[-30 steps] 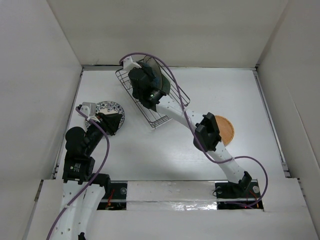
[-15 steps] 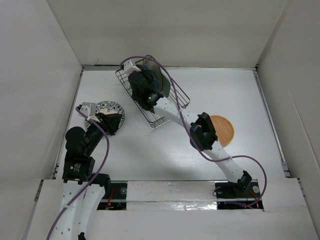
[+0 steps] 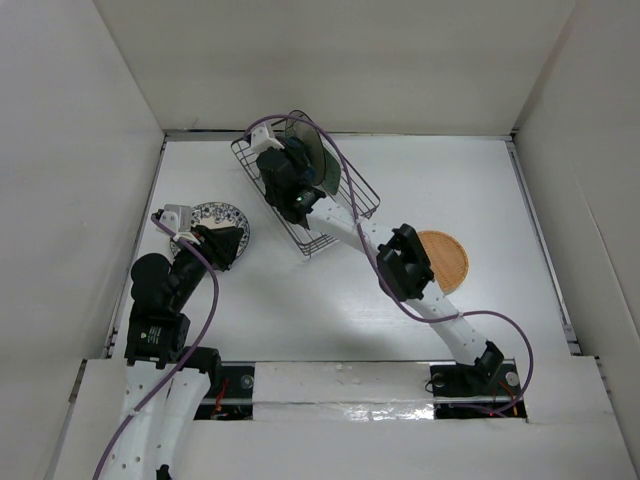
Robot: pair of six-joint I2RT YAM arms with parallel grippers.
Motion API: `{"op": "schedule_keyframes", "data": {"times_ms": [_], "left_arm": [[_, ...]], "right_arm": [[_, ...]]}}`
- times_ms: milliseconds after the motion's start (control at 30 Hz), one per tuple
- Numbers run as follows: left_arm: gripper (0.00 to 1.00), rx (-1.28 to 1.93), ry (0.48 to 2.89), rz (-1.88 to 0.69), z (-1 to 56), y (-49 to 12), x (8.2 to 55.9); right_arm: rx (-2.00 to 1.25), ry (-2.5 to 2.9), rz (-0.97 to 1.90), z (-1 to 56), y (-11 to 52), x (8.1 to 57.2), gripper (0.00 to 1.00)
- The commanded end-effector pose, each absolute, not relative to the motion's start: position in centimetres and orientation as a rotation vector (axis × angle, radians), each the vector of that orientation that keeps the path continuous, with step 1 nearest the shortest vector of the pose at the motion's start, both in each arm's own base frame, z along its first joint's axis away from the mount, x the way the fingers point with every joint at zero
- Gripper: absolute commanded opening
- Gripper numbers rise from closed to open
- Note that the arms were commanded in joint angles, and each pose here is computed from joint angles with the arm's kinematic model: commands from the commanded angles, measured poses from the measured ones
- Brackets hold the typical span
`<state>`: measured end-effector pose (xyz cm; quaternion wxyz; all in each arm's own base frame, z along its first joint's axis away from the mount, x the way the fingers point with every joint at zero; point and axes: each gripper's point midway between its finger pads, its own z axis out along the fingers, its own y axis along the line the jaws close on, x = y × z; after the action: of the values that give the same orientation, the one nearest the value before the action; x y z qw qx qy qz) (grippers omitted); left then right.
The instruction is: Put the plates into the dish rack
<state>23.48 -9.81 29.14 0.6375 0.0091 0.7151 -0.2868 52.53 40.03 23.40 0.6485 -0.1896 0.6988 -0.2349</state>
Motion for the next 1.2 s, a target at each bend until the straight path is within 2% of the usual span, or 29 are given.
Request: {"op": "schedule_keyframes", "data": {"times_ms": [0,167,300,600,733,767,800,900,1000,1167], "left_arm": [[0.18,0.048,1.571,-0.654,31.3,-10.0,23.3],[0.18,0.048,1.569,-0.654,31.4,-10.0,23.3],[0.18,0.048,1.569,-0.654,31.4,-10.0,23.3],[0.18,0.051,1.566,-0.654,31.5,-10.0,23.2],[0.18,0.051,1.566,-0.654,31.4,-10.0,23.2],[0.18,0.051,1.568,-0.654,31.4,-10.0,23.2],[0.18,0.051,1.566,-0.654,31.5,-10.0,23.2],[0.18,0.049,1.569,-0.653,31.4,-9.9,23.2],[0.18,0.051,1.567,-0.652,31.4,-9.9,23.2],[0.18,0.052,1.567,-0.653,31.4,-10.0,23.2]], "right_arm": [[-0.281,1.54,-0.409,26.4,40.4,52.6,0.0],[-0.143,1.591,-0.463,25.2,37.7,52.9,0.0],[-0.029,1.617,-0.4,25.1,37.2,52.3,0.0],[-0.055,1.63,-0.429,23.4,37.5,52.6,0.0],[-0.129,1.616,-0.391,22.8,39.5,52.3,0.0],[-0.142,1.611,-0.38,22.8,39.8,52.4,0.05],[-0.156,1.608,-0.393,22.6,39.9,52.5,0.17],[-0.162,1.598,-0.384,23.0,40.2,52.1,0.34],[-0.147,1.58,-0.352,24.0,40.4,51.5,0.42],[-0.086,1.546,-0.265,28.8,39.1,49.5,0.44]]}}
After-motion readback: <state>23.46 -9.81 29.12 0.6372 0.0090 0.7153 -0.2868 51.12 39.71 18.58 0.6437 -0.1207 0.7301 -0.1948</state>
